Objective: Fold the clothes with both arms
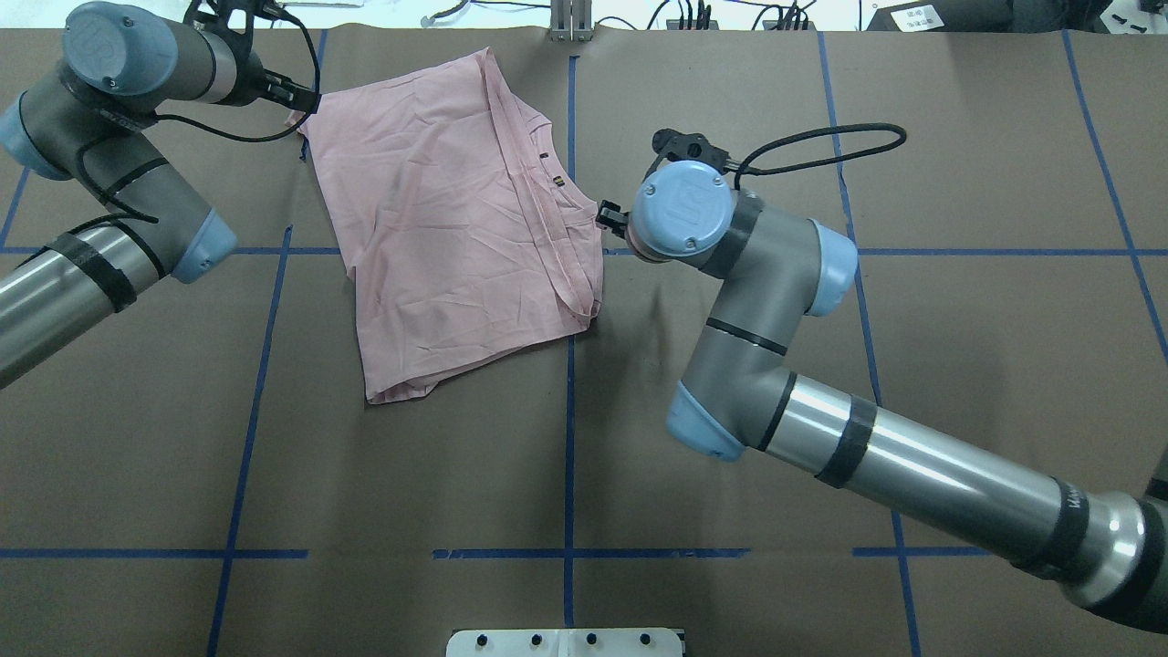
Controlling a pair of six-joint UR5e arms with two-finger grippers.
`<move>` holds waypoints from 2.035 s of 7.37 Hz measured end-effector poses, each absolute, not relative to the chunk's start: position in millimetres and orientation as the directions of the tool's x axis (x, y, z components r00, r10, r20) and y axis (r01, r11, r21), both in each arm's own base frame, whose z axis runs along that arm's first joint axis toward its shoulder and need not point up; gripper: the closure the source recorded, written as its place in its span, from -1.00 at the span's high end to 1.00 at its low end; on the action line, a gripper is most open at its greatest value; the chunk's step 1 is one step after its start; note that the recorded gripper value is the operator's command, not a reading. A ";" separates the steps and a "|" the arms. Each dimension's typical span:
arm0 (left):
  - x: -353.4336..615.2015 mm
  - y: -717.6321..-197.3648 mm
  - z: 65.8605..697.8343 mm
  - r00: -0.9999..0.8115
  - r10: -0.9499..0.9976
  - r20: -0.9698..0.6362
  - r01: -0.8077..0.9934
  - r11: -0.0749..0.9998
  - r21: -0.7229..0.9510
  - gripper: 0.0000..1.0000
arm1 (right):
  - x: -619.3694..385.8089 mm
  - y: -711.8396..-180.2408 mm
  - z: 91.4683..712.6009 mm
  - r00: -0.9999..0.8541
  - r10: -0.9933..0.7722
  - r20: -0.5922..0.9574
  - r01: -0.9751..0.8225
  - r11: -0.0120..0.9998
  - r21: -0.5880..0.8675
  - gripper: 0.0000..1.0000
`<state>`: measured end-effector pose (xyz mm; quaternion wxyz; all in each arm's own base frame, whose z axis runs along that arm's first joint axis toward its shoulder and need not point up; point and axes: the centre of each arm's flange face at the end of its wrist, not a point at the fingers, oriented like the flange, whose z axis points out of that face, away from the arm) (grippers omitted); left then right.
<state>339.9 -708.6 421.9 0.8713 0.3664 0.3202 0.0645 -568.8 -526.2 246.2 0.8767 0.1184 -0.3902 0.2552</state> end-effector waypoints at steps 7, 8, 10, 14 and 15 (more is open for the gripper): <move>337.3 -705.3 427.9 0.788 0.345 -0.510 0.120 0.726 0.677 1.00 | -639.5 -523.9 224.2 0.652 0.286 0.702 -0.477 0.875 0.086 -0.05; 337.3 -705.3 428.2 0.788 0.345 -0.510 0.120 0.726 0.677 1.00 | -641.3 -522.2 225.8 0.662 0.283 0.694 -0.473 0.876 0.094 -0.30; 337.3 -705.3 428.2 0.788 0.345 -0.510 0.120 0.727 0.677 1.00 | -643.0 -520.3 226.8 0.670 0.279 0.688 -0.469 0.878 0.100 -0.50; 336.4 -704.0 432.4 0.789 0.343 -0.509 0.118 0.729 0.674 1.00 | -645.0 -517.8 226.8 0.673 0.277 0.686 -0.465 0.879 0.101 -0.39; 336.4 -703.9 432.7 0.789 0.343 -0.510 0.118 0.729 0.674 1.00 | -644.9 -517.3 226.3 0.676 0.276 0.683 -0.463 0.880 0.102 -0.38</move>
